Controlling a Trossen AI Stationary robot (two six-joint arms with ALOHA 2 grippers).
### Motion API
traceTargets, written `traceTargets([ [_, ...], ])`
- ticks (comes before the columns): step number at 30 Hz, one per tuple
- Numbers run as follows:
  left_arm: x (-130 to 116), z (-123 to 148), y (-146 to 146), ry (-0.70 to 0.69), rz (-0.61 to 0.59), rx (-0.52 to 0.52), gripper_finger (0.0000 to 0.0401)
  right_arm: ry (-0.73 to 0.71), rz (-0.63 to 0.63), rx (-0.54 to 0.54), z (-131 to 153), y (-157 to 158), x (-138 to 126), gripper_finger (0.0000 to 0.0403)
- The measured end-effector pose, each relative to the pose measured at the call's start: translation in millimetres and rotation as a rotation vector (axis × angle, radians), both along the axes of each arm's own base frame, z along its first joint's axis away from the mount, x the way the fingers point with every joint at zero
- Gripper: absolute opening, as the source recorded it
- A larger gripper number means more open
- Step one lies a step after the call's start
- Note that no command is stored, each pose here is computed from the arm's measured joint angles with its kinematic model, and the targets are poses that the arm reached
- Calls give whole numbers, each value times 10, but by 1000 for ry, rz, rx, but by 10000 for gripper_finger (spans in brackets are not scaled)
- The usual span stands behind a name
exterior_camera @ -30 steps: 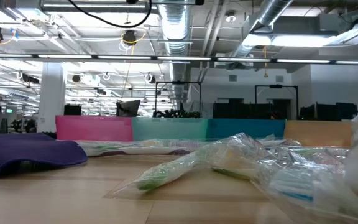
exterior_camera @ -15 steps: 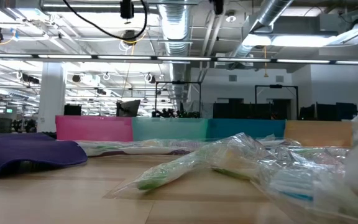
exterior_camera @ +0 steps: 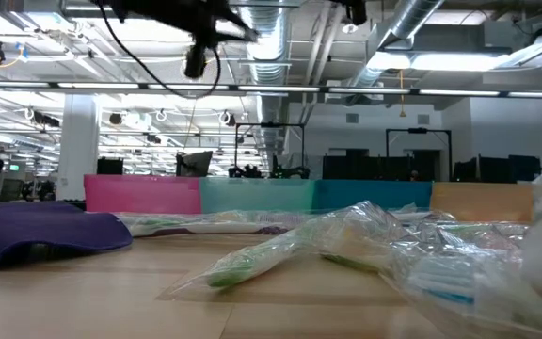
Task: Pick & Place Toothbrushes
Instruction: Put the purple toothbrush into the green bin
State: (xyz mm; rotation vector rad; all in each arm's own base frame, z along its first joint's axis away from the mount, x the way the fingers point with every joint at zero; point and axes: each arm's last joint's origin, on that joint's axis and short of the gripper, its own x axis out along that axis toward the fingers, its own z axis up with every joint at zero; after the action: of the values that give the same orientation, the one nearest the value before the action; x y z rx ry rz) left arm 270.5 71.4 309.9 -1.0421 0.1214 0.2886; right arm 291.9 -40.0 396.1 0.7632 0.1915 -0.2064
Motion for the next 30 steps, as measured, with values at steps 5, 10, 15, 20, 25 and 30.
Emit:
traceTargets([
  [5, 287, -190, 175, 83, 6, -26, 21, 75, 14, 12, -45, 26, -63, 256],
  [10, 642, -275, 346, 211, 7, -30, 21, 157, 30, -18, -56, 50, -202, 256],
  [15, 902, -376, 557, 362, 45, -59, 21, 206, 37, -37, -2, 78, -422, 256],
  [20, 997, -434, 735, 391, 173, -102, 21, 210, 49, -77, 82, 104, -629, 256],
  [25, 1004, -599, 903, 404, 259, -196, 21, 205, 61, -123, 151, 127, -807, 256],
  [30, 1075, -868, 926, 471, 276, -272, 21, 202, 23, -164, 193, 127, -911, 256],
])
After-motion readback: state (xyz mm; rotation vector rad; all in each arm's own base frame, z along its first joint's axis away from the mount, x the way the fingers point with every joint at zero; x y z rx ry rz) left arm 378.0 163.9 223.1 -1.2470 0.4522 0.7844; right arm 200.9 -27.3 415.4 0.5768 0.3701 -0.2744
